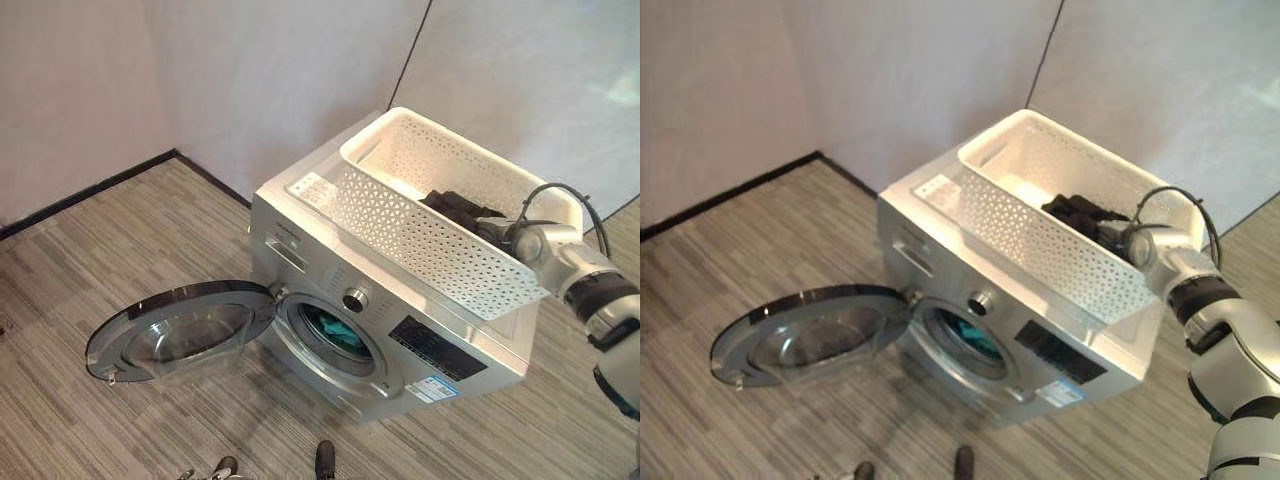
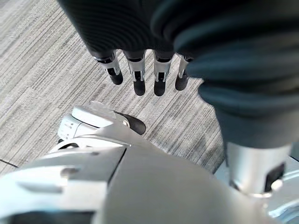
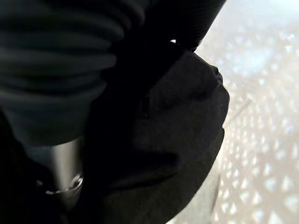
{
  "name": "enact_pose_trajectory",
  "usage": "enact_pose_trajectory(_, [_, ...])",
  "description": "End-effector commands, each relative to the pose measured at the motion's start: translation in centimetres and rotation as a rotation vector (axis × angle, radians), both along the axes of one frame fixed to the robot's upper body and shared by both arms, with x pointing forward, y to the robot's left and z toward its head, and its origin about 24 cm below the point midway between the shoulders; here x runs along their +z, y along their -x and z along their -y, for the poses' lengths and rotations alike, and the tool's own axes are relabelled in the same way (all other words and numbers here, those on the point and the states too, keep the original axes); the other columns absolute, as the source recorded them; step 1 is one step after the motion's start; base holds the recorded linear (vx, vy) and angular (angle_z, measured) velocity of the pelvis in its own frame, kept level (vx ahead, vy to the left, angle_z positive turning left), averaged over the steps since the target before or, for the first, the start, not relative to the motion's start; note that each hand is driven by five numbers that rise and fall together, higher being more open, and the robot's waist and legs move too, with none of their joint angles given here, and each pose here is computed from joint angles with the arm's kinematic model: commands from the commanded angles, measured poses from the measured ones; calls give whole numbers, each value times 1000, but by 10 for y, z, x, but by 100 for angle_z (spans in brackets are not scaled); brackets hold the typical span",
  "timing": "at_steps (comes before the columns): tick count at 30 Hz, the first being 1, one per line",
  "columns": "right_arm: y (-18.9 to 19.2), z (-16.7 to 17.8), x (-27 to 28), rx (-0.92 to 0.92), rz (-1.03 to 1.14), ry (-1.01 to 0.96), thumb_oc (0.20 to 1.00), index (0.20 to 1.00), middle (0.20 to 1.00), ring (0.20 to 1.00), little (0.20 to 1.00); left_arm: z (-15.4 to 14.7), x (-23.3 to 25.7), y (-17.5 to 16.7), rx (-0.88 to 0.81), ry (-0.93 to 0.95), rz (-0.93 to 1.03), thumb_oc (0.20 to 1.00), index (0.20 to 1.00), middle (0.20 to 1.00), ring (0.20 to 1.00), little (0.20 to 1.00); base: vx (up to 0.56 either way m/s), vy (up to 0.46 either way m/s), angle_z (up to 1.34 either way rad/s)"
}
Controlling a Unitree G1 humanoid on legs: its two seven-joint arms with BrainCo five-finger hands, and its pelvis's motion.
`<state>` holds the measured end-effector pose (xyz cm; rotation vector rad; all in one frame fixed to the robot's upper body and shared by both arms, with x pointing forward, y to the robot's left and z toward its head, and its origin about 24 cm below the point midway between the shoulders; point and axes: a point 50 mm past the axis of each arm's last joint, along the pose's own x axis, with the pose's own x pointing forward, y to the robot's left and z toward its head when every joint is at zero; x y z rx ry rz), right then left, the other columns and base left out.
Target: Grab the laundry basket,head to the washer,open it,put in the laundry and shut it.
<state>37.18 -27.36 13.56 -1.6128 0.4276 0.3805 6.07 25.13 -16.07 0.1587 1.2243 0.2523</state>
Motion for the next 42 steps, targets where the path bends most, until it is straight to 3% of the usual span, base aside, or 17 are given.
enact_pose_trajectory(1, [10,-18,-32,88,-156,44,1000,1000,1000,1000,1000,4,7,-40,-74,0,98,1000,1000,1000,1000,1000,-6,-31,8])
enact_pose_trajectory(4, [16,-10,-41,49,-175,11,1000,1000,1000,1000,1000,4,8,-44,-79,-2,111,1000,1000,1000,1000,1000,4,-17,9])
enact_pose_trajectory(5, [15,-8,-39,29,-163,-6,200,200,200,200,200,4,9,-45,-77,-5,113,1000,1000,1000,1000,1000,12,-5,9])
enact_pose_trajectory(7, [13,-4,-38,-9,-137,-28,200,200,200,200,200,3,9,-45,-72,-8,114,1000,1000,1000,1000,1000,6,-1,3])
enact_pose_trajectory(9, [6,17,-27,-167,0,-121,200,200,200,200,200,4,9,-47,-64,-16,113,1000,1000,1000,1000,1000,0,0,0])
enact_pose_trajectory(13, [-2,22,-13,-244,117,-188,200,200,200,200,200,5,8,-47,-54,-20,104,1000,1000,1000,1000,1000,0,0,0])
enact_pose_trajectory(21, [-4,61,72,-392,608,-358,200,200,200,200,200,15,14,-68,-125,-43,181,1000,1000,1000,1000,1000,9,8,0])
enact_pose_trajectory(32, [39,66,220,-224,1273,-437,200,200,200,200,200,20,53,-123,-262,-91,491,1000,1000,1000,1000,1000,-10,48,1])
enact_pose_trajectory(42, [79,57,266,-89,1545,-495,200,200,200,200,200,20,68,-134,-294,-87,575,1000,1000,1000,1000,1000,-20,68,-2])
